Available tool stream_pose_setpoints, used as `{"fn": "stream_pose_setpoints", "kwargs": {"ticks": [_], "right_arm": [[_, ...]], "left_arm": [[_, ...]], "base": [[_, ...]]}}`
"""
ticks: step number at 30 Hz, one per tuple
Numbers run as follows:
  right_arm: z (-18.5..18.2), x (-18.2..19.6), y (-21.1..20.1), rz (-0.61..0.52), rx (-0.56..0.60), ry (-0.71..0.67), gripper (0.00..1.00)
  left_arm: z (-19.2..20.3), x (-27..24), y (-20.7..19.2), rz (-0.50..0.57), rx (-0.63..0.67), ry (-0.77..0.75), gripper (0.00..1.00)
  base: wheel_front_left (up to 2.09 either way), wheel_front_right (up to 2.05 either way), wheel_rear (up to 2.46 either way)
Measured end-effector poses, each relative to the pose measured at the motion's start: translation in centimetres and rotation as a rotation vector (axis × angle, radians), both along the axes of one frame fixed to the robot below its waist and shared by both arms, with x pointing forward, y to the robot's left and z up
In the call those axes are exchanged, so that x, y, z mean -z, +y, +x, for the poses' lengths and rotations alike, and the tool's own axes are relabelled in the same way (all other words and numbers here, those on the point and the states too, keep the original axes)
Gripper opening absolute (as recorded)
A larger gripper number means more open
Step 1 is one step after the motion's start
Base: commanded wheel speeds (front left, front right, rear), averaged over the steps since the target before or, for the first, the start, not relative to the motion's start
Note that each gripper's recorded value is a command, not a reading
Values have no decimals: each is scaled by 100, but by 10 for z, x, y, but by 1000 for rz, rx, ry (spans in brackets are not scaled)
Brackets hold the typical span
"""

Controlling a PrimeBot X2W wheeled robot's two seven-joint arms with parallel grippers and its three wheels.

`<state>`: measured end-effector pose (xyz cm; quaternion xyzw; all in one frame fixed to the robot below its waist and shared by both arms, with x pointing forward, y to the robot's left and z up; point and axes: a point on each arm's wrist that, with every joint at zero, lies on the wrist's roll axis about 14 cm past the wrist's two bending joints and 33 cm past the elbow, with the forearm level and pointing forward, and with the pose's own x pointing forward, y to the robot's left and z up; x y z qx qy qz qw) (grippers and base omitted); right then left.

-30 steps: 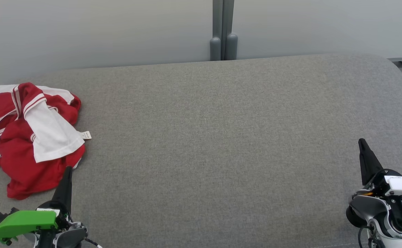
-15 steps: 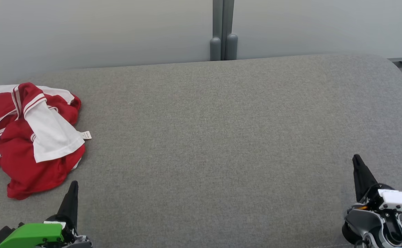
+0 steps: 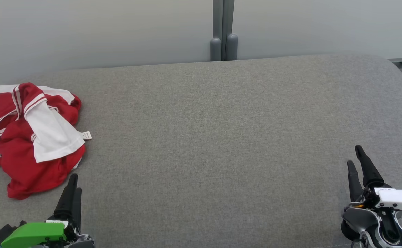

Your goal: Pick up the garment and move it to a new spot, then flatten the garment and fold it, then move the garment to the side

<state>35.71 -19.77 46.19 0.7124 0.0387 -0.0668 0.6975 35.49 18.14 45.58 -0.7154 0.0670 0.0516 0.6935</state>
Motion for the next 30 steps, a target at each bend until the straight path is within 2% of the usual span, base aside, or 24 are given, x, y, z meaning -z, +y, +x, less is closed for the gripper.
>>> {"fn": "stream_pose_setpoints", "kwargs": {"ticks": [9,16,30], "right_arm": [[4,-13,6,-61,-12,-38,100],[7,-26,6,-142,-22,-75,100],[10,-44,9,-451,-84,-131,100]], "left_arm": [[4,-12,-3,42,3,-39,100],[7,-22,4,132,-7,-68,100],[10,-37,5,393,33,-112,100]], "base": [[0,0,0],[0,0,0],[0,0,0]]}}
